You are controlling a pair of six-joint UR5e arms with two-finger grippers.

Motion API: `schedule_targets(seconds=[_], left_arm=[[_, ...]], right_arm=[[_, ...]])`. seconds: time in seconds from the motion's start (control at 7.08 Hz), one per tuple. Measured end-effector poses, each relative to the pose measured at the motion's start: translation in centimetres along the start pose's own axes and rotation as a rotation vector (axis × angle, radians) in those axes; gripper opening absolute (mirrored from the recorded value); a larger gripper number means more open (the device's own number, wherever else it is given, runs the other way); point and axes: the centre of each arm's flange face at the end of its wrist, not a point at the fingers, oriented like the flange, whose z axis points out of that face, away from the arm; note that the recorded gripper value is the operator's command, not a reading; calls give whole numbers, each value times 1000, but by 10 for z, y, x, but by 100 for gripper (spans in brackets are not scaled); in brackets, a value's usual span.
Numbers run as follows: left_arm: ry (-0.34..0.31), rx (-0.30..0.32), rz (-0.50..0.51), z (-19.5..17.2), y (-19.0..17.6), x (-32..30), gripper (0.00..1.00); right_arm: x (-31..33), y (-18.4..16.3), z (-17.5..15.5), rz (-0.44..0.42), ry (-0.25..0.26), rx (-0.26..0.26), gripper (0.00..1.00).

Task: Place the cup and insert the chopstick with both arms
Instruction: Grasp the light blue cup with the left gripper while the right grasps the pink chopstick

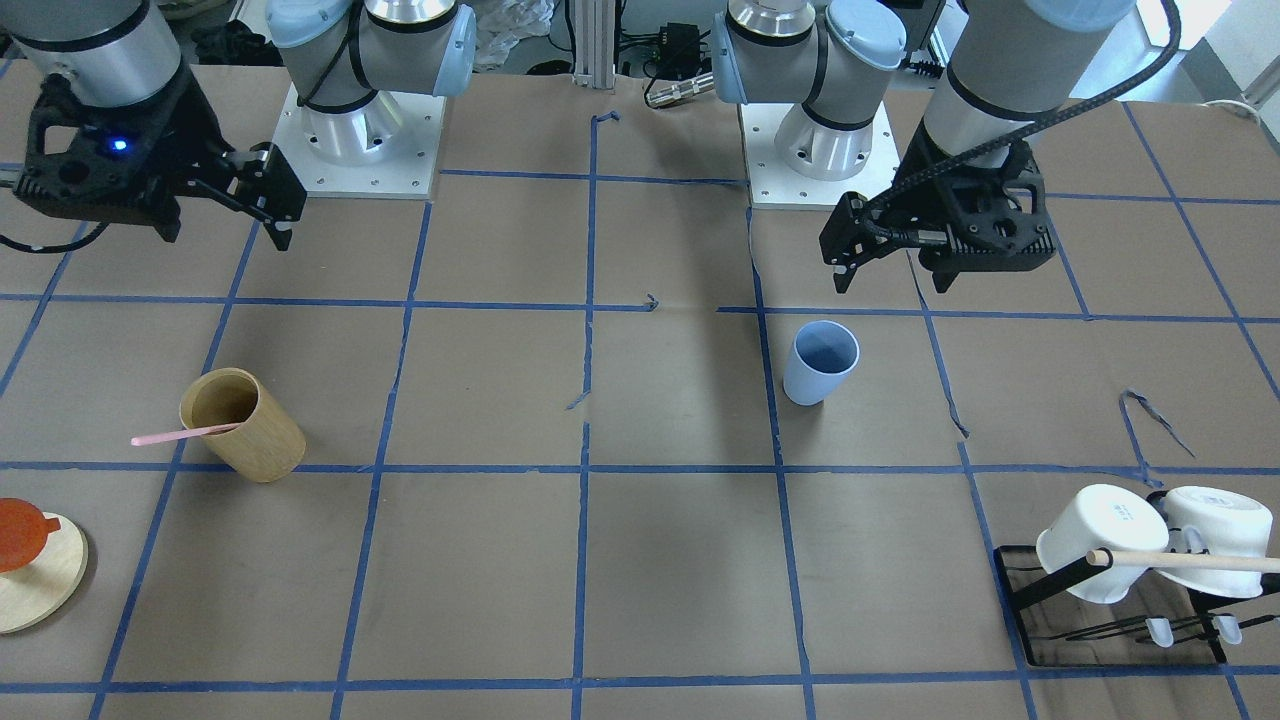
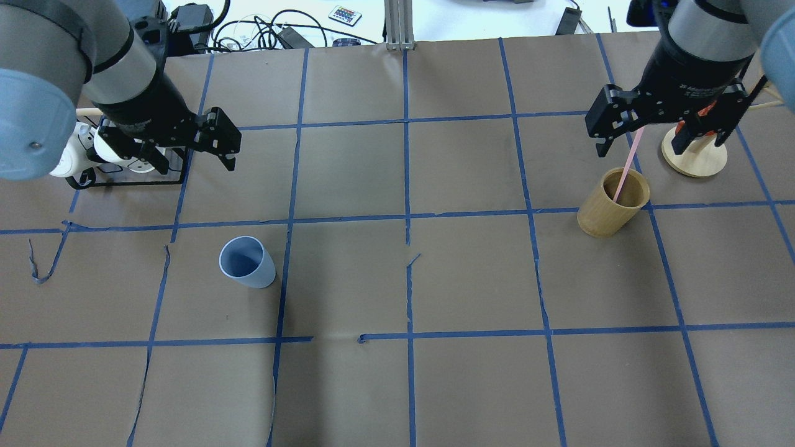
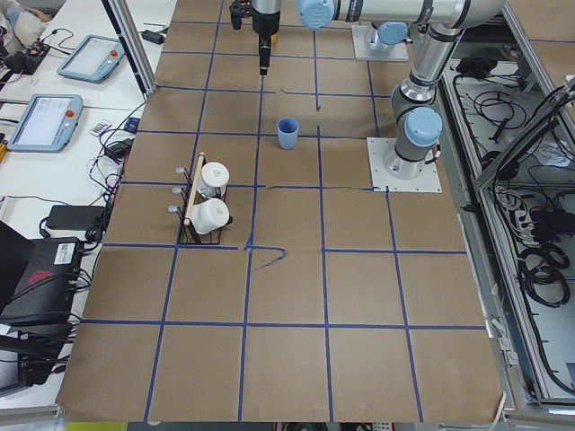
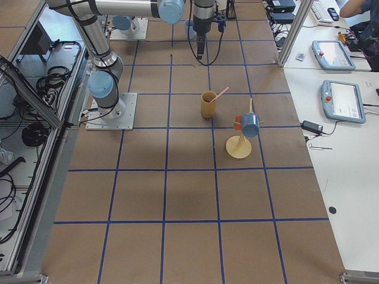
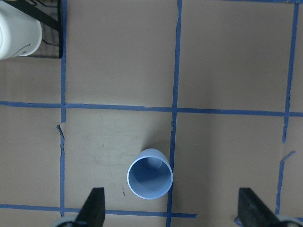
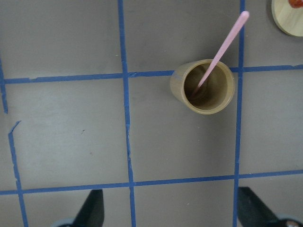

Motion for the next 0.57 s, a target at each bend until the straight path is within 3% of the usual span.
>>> schedule_targets(seconds=[0.14, 0.28, 0.57], left_arm=[[4, -47, 10, 29, 7, -14, 92], [9, -77, 5, 60, 15, -25, 92], [8, -72, 6, 116, 29, -40, 92]], right_arm=[[18, -17, 15, 43, 6, 24, 100], [28, -34, 31, 66, 12, 83, 100], [35, -61, 74, 86, 24, 198, 100]])
